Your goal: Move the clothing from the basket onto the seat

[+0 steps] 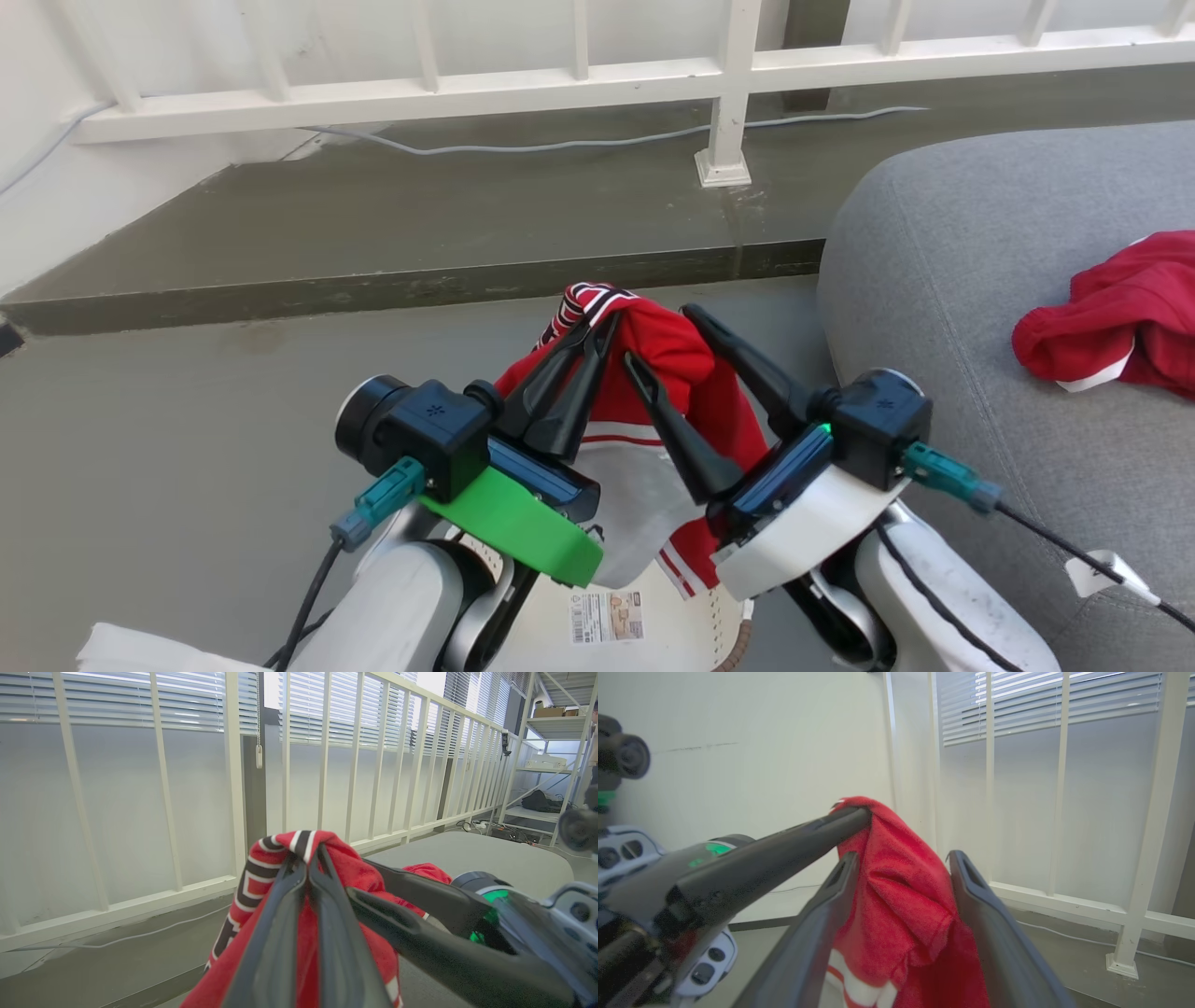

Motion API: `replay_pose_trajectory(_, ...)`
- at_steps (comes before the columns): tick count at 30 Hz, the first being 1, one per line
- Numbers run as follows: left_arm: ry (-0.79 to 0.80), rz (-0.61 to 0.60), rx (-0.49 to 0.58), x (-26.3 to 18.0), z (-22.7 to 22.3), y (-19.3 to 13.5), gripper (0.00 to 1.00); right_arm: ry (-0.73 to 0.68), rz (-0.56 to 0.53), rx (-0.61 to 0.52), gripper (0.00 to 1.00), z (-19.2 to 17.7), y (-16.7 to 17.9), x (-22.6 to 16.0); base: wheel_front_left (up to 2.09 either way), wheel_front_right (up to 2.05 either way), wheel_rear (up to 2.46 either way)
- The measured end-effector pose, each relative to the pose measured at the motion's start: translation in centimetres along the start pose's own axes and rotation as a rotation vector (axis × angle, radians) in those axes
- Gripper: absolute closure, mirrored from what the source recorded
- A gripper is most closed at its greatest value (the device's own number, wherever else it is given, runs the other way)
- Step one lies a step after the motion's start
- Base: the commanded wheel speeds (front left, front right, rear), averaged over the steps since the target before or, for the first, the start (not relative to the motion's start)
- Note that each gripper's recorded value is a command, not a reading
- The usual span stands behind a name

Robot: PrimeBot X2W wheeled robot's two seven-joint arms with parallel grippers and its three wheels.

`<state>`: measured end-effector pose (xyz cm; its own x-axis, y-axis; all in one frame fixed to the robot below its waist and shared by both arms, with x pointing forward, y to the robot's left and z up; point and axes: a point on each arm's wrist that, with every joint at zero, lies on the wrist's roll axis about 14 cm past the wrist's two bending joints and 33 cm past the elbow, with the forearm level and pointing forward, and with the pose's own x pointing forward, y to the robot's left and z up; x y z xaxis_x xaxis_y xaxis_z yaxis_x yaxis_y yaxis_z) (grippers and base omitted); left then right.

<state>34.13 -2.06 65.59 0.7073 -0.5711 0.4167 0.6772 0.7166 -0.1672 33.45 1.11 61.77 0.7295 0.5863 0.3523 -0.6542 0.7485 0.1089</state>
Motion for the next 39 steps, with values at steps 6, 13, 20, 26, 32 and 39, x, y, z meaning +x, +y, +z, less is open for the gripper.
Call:
replay_pose_trajectory(6,-0.013,0.000,0.004,-0.2,0.7,-0.1,1.00,0.128,0.016,0.028,0.00,-3.5,0.7,-0.5,0.00,0.00,0.00)
replay_pose_trajectory(13,-0.011,-0.014,0.004,-0.2,0.9,-0.5,1.00,0.245,0.023,0.066,0.00,-7.0,1.4,-1.8,0.00,0.00,0.00)
replay_pose_trajectory(20,0.001,-0.029,0.002,-0.2,0.8,-1.0,1.00,0.284,0.016,0.100,1.00,-8.2,1.5,-2.2,0.00,0.00,0.00)
replay_pose_trajectory(26,0.008,-0.029,0.005,-0.3,0.6,-0.9,0.87,0.289,0.009,0.103,1.00,-8.5,1.2,-2.2,0.00,0.00,0.00)
replay_pose_trajectory(32,0.033,-0.034,0.005,-0.5,0.2,-1.0,0.00,0.263,-0.020,0.105,1.00,-8.0,0.2,-2.0,0.00,0.00,0.00)
replay_pose_trajectory(39,0.110,-0.055,-0.003,-1.2,-1.9,-1.4,0.00,0.190,-0.099,0.072,1.00,-6.1,-2.7,-1.2,0.00,0.00,0.00)
